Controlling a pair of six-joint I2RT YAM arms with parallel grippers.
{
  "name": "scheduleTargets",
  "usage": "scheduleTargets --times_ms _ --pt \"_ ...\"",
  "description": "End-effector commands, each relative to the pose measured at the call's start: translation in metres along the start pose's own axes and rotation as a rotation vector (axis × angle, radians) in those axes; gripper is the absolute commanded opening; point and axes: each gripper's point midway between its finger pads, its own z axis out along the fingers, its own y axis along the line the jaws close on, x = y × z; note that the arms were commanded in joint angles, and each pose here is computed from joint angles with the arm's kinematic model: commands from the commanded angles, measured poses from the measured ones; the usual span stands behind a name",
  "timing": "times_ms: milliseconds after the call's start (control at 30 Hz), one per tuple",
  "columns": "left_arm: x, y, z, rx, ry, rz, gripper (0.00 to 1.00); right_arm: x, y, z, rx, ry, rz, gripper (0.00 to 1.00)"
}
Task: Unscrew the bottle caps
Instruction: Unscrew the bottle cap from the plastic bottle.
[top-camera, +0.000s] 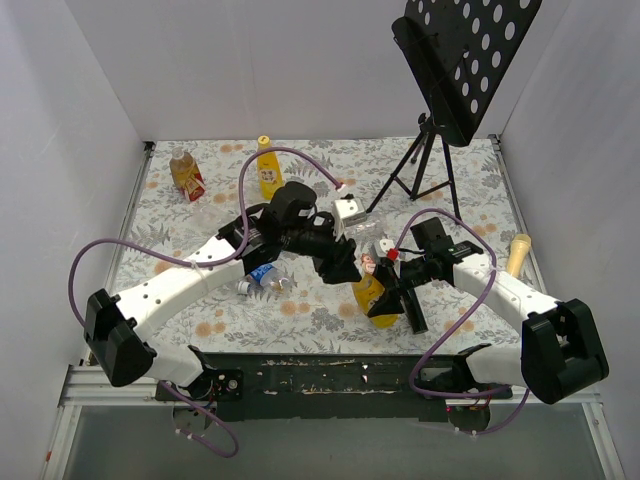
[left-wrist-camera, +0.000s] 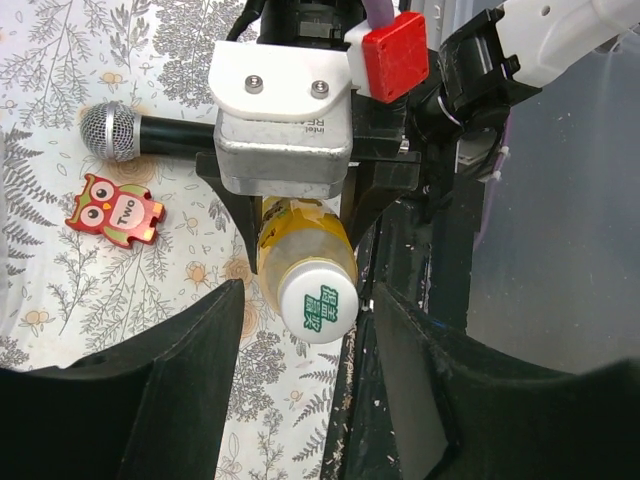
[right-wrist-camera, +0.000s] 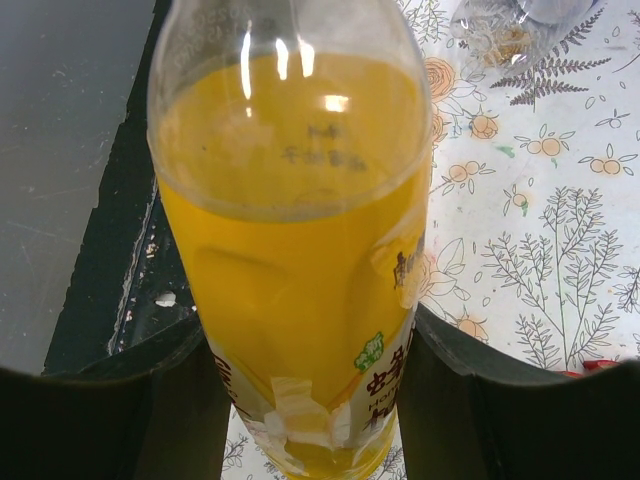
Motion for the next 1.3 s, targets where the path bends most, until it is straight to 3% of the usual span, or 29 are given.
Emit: scheduleTargets --times_ms 0,133,300,467,600,633,733,900,1033,1067,1167,1267 --pt "0.003 -0.005 0.004 0.044 0.006 -0.001 0.52 -0.028 0.001 -0.002 -0.031 -0.071 -0.049 0.17" --pt "0.006 -0.006 0.008 0.056 0.017 -0.019 0.39 -0.027 0.000 -0.002 -0.032 -0.071 -0.044 0.17" --pt "0.003 -0.006 0.009 0.050 0.000 -0.068 0.01 -0.027 0.000 -0.002 -0.033 -0.072 -0.037 0.17" --pt "-0.001 -0.002 0.005 -0.043 -0.056 -0.297 0.00 -0.025 -0.004 -0.002 -0.012 -0.061 -0.022 0.16" --pt "-0.015 0.017 -0.009 -0.253 -0.235 -0.782 0.00 -0.024 -0.011 -0.002 0.020 -0.054 -0.015 0.16" --pt "-0.014 0.017 -0.011 -0.277 -0.245 -0.912 0.00 -0.023 -0.012 -0.002 0.025 -0.053 -0.008 0.16" --pt "-0.011 0.010 -0.008 -0.260 -0.220 -1.111 0.00 -0.023 -0.014 -0.001 0.029 -0.053 0.003 0.16" --pt "-0.011 0.009 -0.001 -0.271 -0.196 -1.119 0.00 -0.021 -0.016 -0.001 0.031 -0.047 0.014 0.15" --pt "-0.015 0.020 -0.010 -0.343 -0.205 -0.956 0.00 -0.021 -0.017 -0.003 0.040 -0.050 0.009 0.15" --pt "-0.016 0.020 -0.015 -0.355 -0.209 -0.910 0.04 -0.021 -0.017 -0.002 0.040 -0.049 0.010 0.15" --pt "-0.021 0.014 -0.031 -0.339 -0.236 -0.750 0.48 -0.021 -0.017 -0.002 0.034 -0.052 0.014 0.15" --pt "-0.022 0.002 -0.048 -0.296 -0.246 -0.534 0.77 -0.020 -0.016 -0.002 0.028 -0.050 0.019 0.15"
